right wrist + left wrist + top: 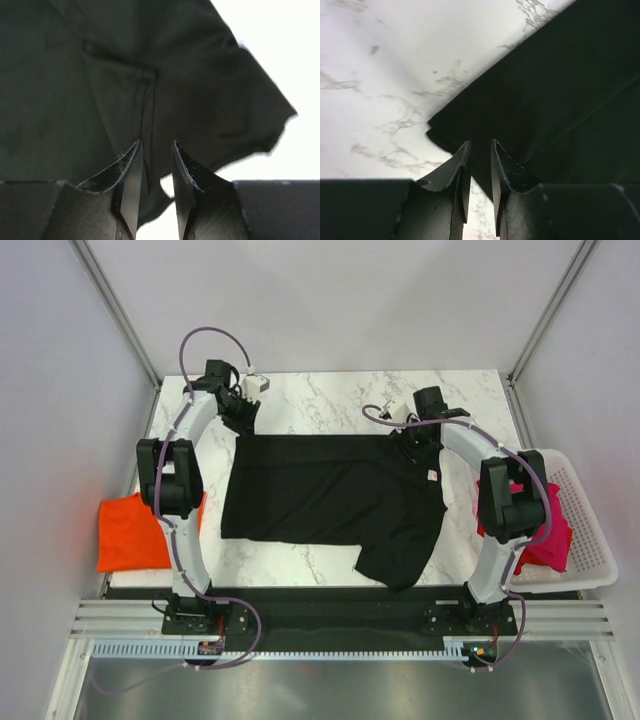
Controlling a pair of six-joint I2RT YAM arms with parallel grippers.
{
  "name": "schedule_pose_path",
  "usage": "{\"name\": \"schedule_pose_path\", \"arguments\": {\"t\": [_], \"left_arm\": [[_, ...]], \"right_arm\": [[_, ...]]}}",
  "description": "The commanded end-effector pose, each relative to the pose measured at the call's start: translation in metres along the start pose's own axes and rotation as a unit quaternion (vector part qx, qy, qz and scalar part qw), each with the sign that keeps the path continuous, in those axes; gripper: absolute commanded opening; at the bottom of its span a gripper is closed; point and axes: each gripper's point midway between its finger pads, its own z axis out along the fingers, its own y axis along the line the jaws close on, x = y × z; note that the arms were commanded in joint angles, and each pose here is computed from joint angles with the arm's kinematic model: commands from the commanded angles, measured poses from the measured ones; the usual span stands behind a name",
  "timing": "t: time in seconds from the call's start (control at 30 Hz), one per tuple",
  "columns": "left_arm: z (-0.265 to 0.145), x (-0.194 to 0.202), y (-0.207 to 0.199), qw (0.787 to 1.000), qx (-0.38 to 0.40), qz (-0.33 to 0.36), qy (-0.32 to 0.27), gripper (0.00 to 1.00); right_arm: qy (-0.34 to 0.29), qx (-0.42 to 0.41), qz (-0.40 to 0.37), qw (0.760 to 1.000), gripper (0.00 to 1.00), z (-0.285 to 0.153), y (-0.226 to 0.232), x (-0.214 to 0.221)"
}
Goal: Fold and stack the t-shirts
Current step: Fold the tshirt
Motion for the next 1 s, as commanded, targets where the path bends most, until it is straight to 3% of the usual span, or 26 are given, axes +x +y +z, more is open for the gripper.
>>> {"name": "schedule_pose_path", "arguments": {"t": [0.0, 0.67, 0.97], "left_arm": [[0.014, 0.011, -0.013, 0.999, 0.023, -0.031, 0.031, 0.27], [0.025, 0.040, -0.024, 0.995, 0.038, -0.055, 0.068, 0.24], [0.026, 0.042, -0.022, 0.995, 0.033, -0.055, 0.073, 0.23]], "right_arm": [[-0.023, -0.042, -0.003, 0.999, 0.37, 0.007, 0.002, -0.025], [-0.018, -0.109, 0.015, 0.994, 0.36, 0.060, 0.003, -0.044], [-0.003, -0.142, 0.008, 0.990, 0.26, 0.057, 0.023, -0.033]]}}
